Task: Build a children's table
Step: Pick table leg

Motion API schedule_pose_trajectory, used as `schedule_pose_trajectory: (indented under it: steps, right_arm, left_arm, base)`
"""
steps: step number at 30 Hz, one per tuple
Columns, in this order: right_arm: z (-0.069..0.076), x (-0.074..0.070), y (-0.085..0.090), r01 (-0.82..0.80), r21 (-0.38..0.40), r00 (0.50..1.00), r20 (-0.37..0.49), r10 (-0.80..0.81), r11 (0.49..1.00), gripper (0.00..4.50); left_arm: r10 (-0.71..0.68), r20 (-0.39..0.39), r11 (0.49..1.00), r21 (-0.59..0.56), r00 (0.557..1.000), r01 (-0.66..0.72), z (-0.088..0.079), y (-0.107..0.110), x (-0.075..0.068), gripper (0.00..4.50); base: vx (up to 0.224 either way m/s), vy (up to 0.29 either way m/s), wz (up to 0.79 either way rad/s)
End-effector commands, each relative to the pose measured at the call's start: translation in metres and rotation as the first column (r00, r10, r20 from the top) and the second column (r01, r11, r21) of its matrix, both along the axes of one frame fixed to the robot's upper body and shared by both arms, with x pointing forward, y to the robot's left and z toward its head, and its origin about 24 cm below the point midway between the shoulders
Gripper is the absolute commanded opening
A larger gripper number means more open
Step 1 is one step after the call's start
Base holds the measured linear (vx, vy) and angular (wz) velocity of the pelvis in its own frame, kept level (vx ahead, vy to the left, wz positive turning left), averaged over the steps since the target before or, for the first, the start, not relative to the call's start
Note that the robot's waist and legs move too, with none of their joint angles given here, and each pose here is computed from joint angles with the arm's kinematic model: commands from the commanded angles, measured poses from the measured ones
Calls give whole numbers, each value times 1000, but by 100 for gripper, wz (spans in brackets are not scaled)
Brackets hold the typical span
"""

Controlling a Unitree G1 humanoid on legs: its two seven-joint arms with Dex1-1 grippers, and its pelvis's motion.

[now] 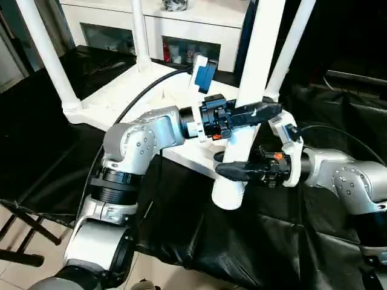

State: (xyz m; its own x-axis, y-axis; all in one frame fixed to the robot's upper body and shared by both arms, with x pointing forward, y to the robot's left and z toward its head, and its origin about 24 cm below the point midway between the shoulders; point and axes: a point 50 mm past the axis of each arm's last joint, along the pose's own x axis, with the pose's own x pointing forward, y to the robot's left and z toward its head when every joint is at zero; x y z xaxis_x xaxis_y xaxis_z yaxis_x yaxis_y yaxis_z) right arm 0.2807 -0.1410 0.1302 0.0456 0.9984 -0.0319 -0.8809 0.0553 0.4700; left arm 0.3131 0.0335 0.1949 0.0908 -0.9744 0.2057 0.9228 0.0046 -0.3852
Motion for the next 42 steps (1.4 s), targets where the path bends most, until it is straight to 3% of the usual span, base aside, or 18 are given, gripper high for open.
schedule_pose_trajectory:
  steps: [1, 4, 13, 16, 19, 26, 28, 32, 34, 36, 39, 42]
  right_arm:
    - [1, 0, 0, -11, -4, 1000, -3, 11, 1000, 219]
    - [1, -1, 0, -19, -7, 1000, -8, 19, 1000, 198]
    - [-2, -3, 1, -27, -12, 1000, -14, 27, 1000, 190]
    - [-3, -2, 2, -13, -16, 1000, -8, 13, 1000, 190]
    - [-5, 2, 2, 32, -20, 999, 22, -31, 999, 189]
    - [-12, 13, 6, 230, 33, 971, 62, -232, 973, 188]
    - [-18, 16, 7, 332, 49, 940, 71, -335, 942, 188]
    - [-26, 21, 3, 483, 37, 869, 100, -484, 875, 188]
    - [-32, 26, -5, 600, 6, 792, 143, -594, 800, 188]
    - [-37, 29, -12, 679, -8, 725, 160, -669, 734, 188]
    - [-40, 30, -24, 781, 5, 614, 179, -769, 625, 188]
    - [-40, 26, -34, 825, 28, 546, 220, -809, 564, 188]
  left_arm:
    - [-37, 45, 999, -3, 998, 37, 11, -5, -2, 184]
    - [-39, 45, 999, -3, 998, 39, 11, -5, -2, 184]
    - [-36, 48, 999, -3, 998, 36, 12, -5, -1, 184]
    - [24, 70, 1000, 15, 997, -25, 11, -5, 4, 184]
    - [11, 49, 1000, -21, 999, -10, 13, -4, 4, 254]
    - [93, 77, 982, -174, 993, -79, 20, 0, 8, 285]
    - [179, 88, 952, -267, 980, -150, 25, 6, 12, 285]
    - [311, 103, 918, -290, 945, -270, 27, 18, 23, 285]
    - [396, 66, 888, -280, 916, -364, 26, 30, 35, 285]
    - [423, 131, 896, -209, 897, -392, 19, 37, 40, 285]
    - [361, 225, 932, -67, 905, -355, 1, 43, 41, 285]
    - [202, 365, 935, 205, 909, -290, -32, 49, 40, 285]
  base:
    - [0, 0, 0]
    - [0, 0, 0]
    - [0, 0, 0]
    - [0, 0, 0]
    - [0, 0, 0]
    - [0, 0, 0]
    - [0, 0, 0]
    - [0, 0, 0]
    - [0, 0, 0]
    - [0, 0, 0]
    - [0, 0, 0]
    - [0, 0, 0]
